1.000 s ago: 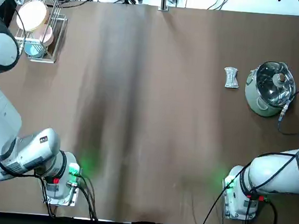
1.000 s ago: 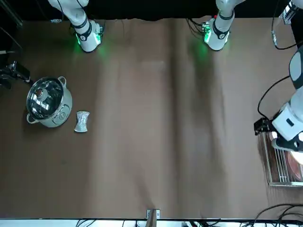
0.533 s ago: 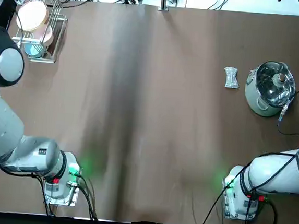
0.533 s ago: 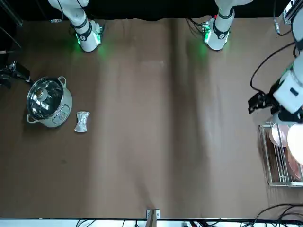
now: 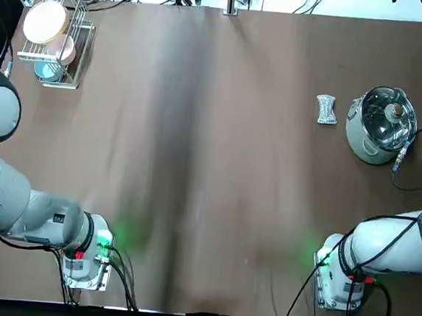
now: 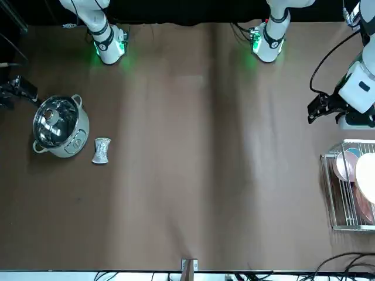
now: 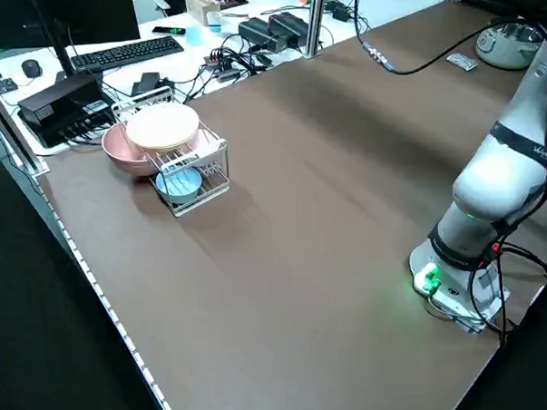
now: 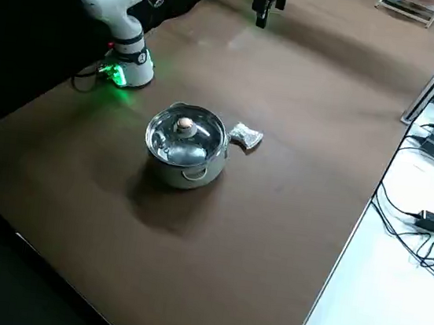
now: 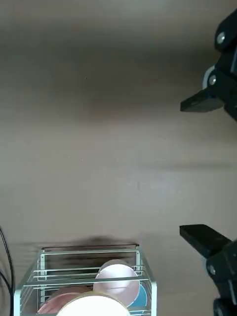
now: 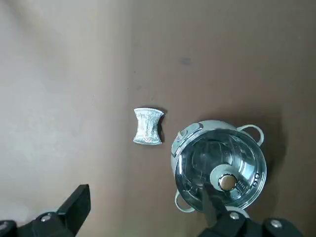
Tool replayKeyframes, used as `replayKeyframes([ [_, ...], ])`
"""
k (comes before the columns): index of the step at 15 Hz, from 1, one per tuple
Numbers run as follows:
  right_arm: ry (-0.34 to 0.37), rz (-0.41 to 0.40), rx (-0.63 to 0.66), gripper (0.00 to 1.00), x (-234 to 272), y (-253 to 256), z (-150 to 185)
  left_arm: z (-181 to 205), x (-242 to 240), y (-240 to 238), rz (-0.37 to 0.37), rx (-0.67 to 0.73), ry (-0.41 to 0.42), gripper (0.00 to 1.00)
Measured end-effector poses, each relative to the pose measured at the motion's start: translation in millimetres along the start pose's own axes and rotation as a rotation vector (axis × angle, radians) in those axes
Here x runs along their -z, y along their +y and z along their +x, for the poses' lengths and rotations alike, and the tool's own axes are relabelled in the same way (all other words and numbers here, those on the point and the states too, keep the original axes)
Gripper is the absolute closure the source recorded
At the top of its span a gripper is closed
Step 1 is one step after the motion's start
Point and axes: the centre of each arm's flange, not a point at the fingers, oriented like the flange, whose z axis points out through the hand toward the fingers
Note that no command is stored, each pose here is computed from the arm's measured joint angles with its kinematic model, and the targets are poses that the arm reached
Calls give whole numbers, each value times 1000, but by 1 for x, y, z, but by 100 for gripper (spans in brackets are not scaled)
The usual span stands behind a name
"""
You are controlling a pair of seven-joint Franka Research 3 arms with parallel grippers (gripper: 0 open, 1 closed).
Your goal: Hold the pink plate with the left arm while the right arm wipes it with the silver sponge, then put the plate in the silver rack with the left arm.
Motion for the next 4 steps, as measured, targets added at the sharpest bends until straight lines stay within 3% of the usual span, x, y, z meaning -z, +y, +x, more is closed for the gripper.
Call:
replayKeyframes([
  [4, 1, 0, 2, 0, 0, -1, 0, 1, 0, -7, 1, 12, 4, 0],
])
